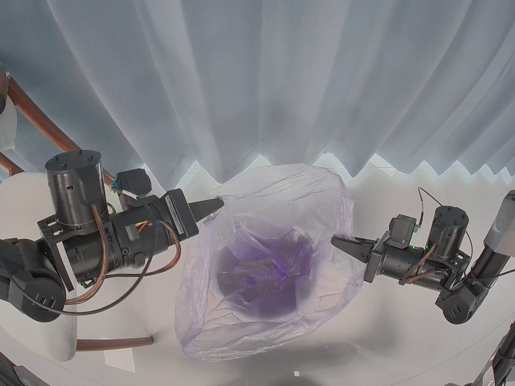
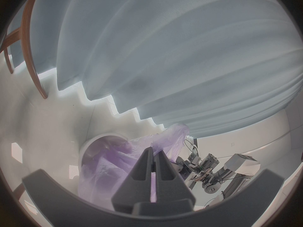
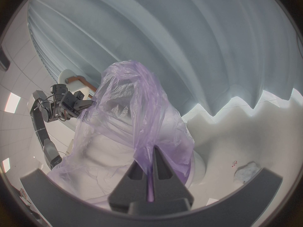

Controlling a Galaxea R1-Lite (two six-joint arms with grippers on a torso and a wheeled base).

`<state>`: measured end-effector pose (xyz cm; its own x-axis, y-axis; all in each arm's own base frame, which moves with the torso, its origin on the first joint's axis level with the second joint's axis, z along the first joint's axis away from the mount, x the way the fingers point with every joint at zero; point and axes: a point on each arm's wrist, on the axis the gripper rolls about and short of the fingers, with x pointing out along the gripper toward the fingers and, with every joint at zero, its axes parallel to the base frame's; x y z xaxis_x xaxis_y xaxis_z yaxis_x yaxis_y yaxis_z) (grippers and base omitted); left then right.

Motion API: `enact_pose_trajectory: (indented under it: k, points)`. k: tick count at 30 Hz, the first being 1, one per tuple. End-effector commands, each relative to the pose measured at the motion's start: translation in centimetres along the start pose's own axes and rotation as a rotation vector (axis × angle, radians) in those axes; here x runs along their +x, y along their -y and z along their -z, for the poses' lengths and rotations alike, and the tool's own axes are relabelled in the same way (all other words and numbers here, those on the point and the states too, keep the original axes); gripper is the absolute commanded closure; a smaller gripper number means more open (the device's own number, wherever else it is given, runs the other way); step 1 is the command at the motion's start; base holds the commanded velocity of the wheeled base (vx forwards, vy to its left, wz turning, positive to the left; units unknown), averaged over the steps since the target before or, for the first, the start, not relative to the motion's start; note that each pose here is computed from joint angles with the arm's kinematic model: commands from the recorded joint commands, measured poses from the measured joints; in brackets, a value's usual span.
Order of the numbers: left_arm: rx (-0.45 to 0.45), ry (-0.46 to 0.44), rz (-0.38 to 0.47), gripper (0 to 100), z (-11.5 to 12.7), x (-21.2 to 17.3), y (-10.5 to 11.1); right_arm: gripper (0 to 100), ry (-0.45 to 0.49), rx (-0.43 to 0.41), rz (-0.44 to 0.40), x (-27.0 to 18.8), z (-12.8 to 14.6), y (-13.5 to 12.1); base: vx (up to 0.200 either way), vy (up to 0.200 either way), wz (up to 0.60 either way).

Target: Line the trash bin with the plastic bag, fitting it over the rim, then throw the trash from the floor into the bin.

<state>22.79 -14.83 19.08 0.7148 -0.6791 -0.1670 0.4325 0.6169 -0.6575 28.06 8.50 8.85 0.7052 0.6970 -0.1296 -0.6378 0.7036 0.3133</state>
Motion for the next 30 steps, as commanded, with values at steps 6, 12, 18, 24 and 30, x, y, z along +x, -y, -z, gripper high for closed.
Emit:
enact_pose_trajectory:
  k: [6,12,18,24,30]
  points:
    - [-0.026,0.043,0.019,100,-1.9,2.2,0.2,100,-0.035,0.080,0.007,1.0,-1.8,0.0,0.000,0.000,0.00]
    - [-0.032,0.057,-0.008,100,-2.9,5.1,-1.0,100,-0.049,0.091,0.019,2.2,-4.0,0.4,0.000,0.000,0.00]
    - [-0.035,0.053,-0.037,100,-3.5,7.2,-2.1,100,-0.077,0.114,0.056,3.0,-5.3,1.8,0.000,0.000,0.00]
    - [-0.041,0.022,-0.083,100,-2.9,8.0,-3.3,100,-0.144,0.100,0.099,3.9,-3.7,3.9,0.000,0.000,0.00]
    - [-0.019,0.044,-0.130,100,-3.8,7.6,-5.0,100,-0.131,0.082,0.120,5.3,-3.5,6.1,0.000,0.000,0.00]
